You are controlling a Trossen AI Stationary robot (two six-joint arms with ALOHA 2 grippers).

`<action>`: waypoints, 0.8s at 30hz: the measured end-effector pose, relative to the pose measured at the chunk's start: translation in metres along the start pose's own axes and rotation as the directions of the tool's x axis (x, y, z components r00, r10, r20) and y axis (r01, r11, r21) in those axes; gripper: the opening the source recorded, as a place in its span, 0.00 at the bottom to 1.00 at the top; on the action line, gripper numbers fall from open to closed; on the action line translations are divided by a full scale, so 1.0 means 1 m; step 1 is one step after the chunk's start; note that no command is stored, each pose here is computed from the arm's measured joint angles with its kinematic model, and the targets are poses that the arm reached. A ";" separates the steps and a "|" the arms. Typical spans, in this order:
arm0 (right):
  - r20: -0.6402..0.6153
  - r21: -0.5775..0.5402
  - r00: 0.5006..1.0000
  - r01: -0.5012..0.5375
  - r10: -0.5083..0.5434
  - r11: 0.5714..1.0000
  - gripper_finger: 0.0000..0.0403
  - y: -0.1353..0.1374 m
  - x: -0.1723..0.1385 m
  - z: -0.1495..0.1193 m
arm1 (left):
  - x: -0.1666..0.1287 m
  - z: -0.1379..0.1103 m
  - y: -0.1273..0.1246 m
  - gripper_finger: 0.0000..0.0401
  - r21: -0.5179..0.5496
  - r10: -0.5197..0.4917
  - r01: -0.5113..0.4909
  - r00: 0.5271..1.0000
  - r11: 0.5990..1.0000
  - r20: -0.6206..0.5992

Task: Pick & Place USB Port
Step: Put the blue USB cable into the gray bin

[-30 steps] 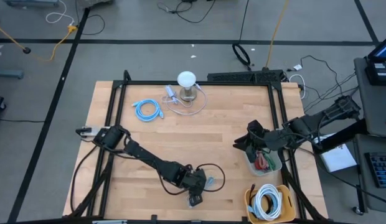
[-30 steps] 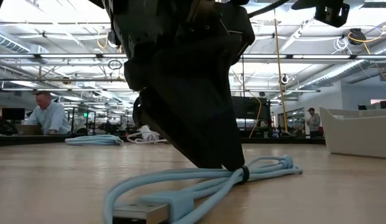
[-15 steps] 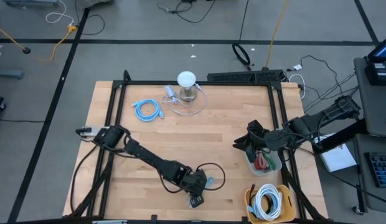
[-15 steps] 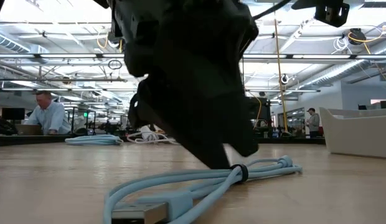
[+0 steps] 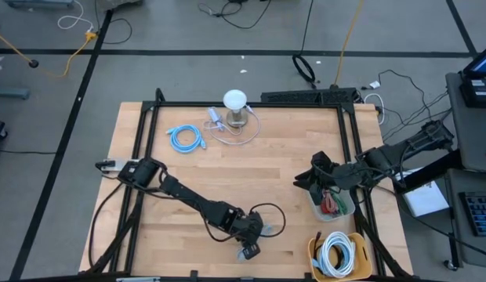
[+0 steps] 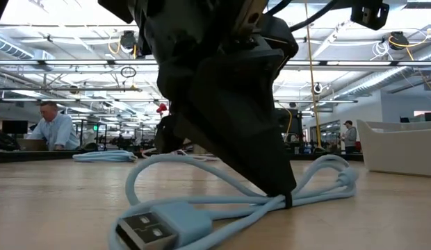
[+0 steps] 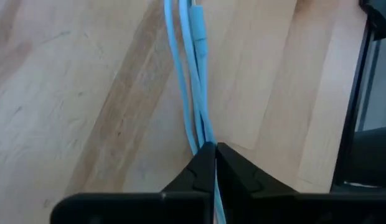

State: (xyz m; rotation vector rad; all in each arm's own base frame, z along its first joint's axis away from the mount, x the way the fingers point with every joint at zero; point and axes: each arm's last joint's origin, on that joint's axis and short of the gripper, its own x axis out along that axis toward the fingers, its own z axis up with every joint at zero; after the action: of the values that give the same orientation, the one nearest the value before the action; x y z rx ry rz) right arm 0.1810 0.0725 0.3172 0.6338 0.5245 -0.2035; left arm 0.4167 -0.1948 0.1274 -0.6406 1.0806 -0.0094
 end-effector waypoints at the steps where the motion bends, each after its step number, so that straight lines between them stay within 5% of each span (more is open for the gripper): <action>1: 0.000 0.000 1.000 -0.001 0.001 1.000 0.26 0.000 0.000 0.000 | 0.000 0.000 0.000 0.03 -0.003 0.002 -0.002 1.000 1.000 -0.005; 13: 0.002 -0.001 1.000 0.000 0.000 1.000 0.26 0.000 0.000 0.000 | -0.008 0.003 0.003 0.00 -0.053 0.072 -0.069 0.996 0.996 0.051; 24: 0.028 0.027 0.999 -0.027 0.026 0.999 0.26 0.001 0.004 -0.001 | -0.066 0.024 -0.002 0.00 -0.082 0.199 -0.185 0.951 0.979 0.237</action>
State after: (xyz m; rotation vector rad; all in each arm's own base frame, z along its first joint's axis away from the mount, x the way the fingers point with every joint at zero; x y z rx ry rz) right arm 0.1840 0.0738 0.3147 0.6632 0.4869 -0.1943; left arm 0.4045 -0.1639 0.1898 -0.5707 0.9022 0.2654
